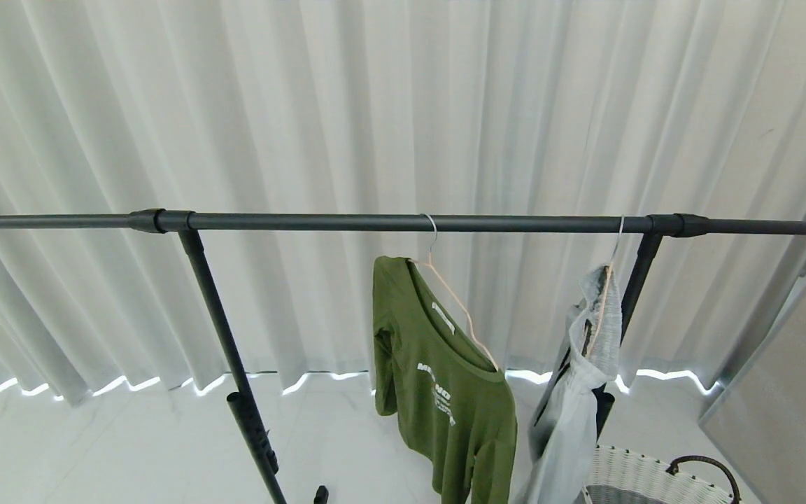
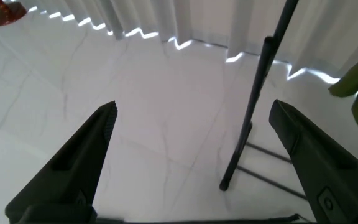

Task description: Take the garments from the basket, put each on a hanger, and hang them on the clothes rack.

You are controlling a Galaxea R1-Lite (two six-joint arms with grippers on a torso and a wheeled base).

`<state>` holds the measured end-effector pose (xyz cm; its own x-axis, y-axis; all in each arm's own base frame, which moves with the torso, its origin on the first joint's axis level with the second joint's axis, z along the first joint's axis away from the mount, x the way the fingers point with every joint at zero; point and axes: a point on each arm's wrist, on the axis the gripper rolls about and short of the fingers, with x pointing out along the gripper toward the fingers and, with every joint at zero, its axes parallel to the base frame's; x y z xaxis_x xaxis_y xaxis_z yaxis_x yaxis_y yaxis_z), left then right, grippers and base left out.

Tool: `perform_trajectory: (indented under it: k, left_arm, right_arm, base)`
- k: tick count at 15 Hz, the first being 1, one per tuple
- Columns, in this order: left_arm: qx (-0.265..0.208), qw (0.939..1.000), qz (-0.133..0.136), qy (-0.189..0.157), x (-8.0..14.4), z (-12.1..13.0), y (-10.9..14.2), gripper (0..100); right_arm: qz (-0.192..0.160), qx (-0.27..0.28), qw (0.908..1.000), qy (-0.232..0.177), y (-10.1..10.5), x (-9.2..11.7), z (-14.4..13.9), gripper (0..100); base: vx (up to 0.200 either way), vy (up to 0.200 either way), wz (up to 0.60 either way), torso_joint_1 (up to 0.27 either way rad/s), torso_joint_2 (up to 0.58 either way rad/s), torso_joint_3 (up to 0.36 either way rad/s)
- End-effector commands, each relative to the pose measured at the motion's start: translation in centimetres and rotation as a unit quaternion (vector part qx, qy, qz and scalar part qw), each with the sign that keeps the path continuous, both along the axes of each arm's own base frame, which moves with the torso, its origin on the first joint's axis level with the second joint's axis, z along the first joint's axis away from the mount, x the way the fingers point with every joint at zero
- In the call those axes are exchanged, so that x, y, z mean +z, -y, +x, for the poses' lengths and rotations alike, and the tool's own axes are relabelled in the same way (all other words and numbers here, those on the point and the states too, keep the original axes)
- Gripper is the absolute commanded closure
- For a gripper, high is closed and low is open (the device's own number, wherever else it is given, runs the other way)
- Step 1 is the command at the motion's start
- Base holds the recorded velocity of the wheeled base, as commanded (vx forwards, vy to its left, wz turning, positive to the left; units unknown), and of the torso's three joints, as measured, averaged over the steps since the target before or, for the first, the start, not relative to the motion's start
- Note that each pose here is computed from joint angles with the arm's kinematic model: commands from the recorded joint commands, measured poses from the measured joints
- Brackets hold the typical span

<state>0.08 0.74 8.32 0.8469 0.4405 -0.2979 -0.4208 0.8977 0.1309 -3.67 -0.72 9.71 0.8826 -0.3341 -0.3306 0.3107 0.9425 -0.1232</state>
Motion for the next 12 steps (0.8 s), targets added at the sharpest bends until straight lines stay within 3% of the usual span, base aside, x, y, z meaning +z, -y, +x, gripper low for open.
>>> perform_trajectory:
  k: [1,3,4,6,7,10,12]
  left_arm:
    - [-0.023,0.9943,0.016,0.102,-0.5,-1.7,0.3,0]
    - [-0.038,0.9931,0.011,0.110,-0.6,-1.8,0.3,0]
    - [-0.038,0.9931,0.011,0.110,-0.6,-1.8,0.3,0]
    - [-0.045,0.9930,0.013,0.109,-0.6,-1.7,0.3,0]
    - [-0.057,0.9927,0.008,0.106,-0.7,-1.7,0.4,0]
    - [-0.057,0.9931,-0.007,0.102,-0.9,-1.8,0.4,0]
    - [-0.057,0.9934,-0.004,0.100,-0.9,-1.7,0.4,0]
  right_arm:
    - [0.011,0.011,0.9997,0.020,0.0,-0.2,-0.2,0]
    - [0.045,0.079,0.9919,0.088,-0.3,-0.7,-0.7,0]
    - [0.072,0.108,0.9836,0.126,-0.5,-0.9,0.0,0]
    - [0.076,0.157,0.9653,0.195,-0.7,-1.6,1.3,0]
    - [0.067,0.182,0.9602,0.201,-0.8,-1.7,1.4,0]
    - [0.031,0.202,0.9598,0.193,-0.9,-1.8,1.4,0]
    - [0.005,0.204,0.9604,0.189,-0.9,-1.8,1.4,0]
  base:
    - [0.000,0.000,0.00,0.000,0.00,0.000]
    - [0.000,0.000,0.00,0.000,0.00,0.000]
    - [0.000,0.000,0.00,0.000,0.00,0.000]
    - [0.000,0.000,0.00,0.000,0.00,0.000]
    - [0.000,0.000,0.00,0.000,0.00,0.000]
    - [0.000,0.000,0.00,0.000,0.00,0.000]
    - [0.000,0.000,0.00,0.000,0.00,0.000]
